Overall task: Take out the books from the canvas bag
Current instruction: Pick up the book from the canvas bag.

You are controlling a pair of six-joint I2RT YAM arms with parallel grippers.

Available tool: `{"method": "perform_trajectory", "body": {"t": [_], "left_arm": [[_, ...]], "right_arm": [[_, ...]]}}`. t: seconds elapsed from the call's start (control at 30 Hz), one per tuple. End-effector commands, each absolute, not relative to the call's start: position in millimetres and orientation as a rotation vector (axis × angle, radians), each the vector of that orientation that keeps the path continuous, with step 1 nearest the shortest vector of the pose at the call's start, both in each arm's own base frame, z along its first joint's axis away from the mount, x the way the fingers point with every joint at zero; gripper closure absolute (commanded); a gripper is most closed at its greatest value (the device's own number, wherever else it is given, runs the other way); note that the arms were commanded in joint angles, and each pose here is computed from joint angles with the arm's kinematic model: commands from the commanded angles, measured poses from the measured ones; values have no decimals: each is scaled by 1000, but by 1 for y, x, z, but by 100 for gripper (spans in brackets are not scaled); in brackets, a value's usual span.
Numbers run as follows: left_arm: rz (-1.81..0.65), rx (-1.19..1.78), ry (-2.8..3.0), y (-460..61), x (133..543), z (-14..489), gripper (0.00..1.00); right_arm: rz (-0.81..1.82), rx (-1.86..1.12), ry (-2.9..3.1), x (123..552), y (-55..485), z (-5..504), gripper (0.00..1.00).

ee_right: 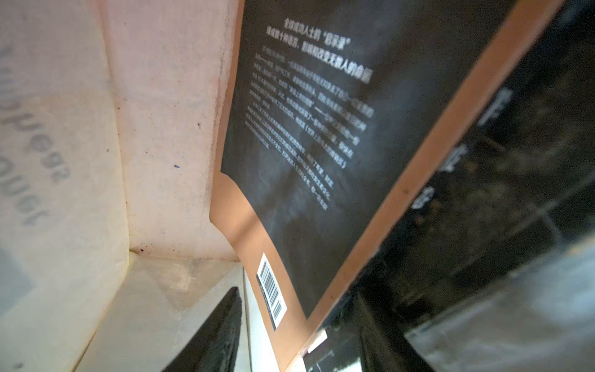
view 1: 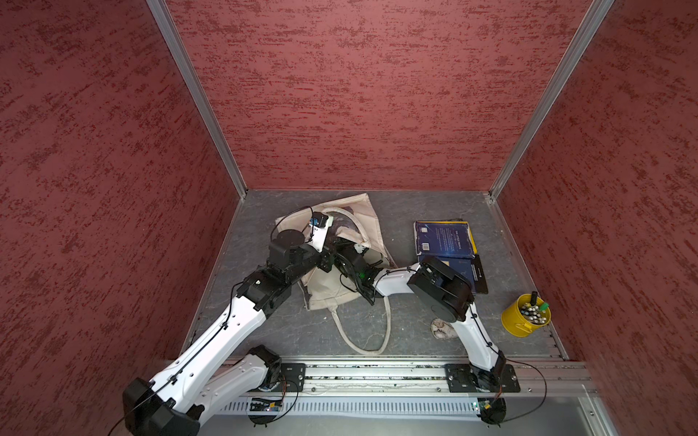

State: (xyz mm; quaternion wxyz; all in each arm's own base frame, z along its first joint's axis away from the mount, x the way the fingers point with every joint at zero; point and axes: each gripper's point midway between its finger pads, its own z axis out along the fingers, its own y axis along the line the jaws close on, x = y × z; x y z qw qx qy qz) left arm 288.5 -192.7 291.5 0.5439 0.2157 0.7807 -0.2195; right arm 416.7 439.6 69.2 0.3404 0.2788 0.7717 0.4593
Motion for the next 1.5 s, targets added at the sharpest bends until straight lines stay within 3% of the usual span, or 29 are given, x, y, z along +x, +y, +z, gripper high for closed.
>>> {"method": "perform_trajectory", "body": {"t": [0.0, 0.43, 0.77, 1.1, 1.47], "left_arm": [[-640, 585, 1716, -211, 275, 325, 100], [-644, 596, 1722, -213, 276, 324, 100], [-626, 587, 1730, -212, 278, 322, 100], [-598, 578, 1736, -208, 281, 321, 100], [-604, 594, 1736, -211, 279, 319, 100]], "right_arm": [[1213, 642, 1908, 446, 441, 108, 43], [1276, 624, 1856, 445, 432, 132, 43], [1251, 667, 1960, 403, 409, 108, 43], [1255, 732, 2057, 335, 398, 87, 43], [1186, 773, 2085, 362, 398, 51, 48]]}}
